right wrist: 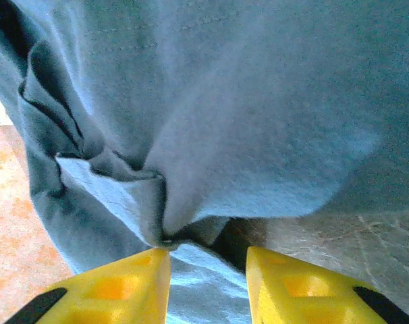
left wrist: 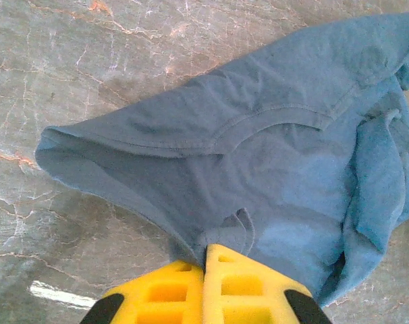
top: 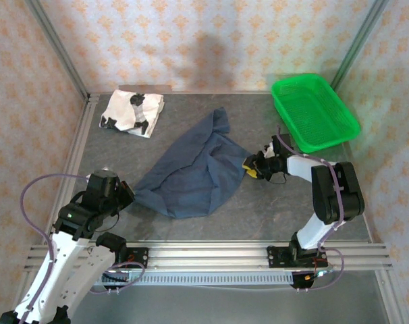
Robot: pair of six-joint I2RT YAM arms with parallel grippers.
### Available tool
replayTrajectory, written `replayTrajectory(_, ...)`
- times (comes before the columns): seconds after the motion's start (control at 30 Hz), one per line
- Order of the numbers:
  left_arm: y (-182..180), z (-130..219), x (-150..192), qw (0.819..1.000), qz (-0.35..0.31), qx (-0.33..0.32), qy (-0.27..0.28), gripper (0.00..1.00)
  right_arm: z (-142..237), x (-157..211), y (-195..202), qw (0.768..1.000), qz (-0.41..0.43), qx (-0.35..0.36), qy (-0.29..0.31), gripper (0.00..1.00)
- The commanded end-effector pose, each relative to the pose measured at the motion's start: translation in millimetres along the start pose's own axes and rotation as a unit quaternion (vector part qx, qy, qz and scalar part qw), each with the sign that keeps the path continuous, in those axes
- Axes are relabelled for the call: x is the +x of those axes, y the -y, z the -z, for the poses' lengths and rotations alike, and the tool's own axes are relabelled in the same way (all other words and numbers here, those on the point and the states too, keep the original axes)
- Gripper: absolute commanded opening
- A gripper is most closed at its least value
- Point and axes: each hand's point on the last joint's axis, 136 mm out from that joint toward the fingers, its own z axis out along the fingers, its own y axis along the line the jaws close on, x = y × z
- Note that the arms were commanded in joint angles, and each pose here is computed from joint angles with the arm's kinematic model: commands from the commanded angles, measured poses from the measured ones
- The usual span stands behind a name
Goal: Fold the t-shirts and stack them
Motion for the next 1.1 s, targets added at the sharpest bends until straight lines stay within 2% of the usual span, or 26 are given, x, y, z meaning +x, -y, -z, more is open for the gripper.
replayTrajectory(0.0, -11, -2, 2, 1.0, 0.005, -0.021, 0.002, 0.0, 9, -8, -7, 0.999, 0.026, 0.004, 0.02, 0.38)
replayTrajectory(0.37, -10, -4, 3, 1.0, 0.005, -0.02, 0.0, 0.0, 3, -24, -41, 0.996, 0.039, -0.074, 0.033, 0.42)
replayTrajectory(0.67, -11, -6, 4, 1.0, 0.005, -0.019, -0.002, 0.0, 1, -19, -40, 0.996, 0.036, -0.082, 0.03, 0.36)
replayTrajectory(0.87, -11, -8, 6, 1.0, 0.004, -0.02, -0.004, 0.0, -3, -18, -36, 0.996, 0.034, -0.074, 0.026, 0.28)
replayTrajectory(0.97, -12, -7, 7, 1.0, 0.003, -0.021, -0.005, 0.0, -4, -18, -36, 0.996, 0.032, -0.073, 0.027, 0.18)
replayTrajectory(1.07, -13, -6, 6, 1.0, 0.003, -0.022, -0.003, 0.0, 0, -18, -43, 0.995, 0.03, -0.085, 0.03, 0.02)
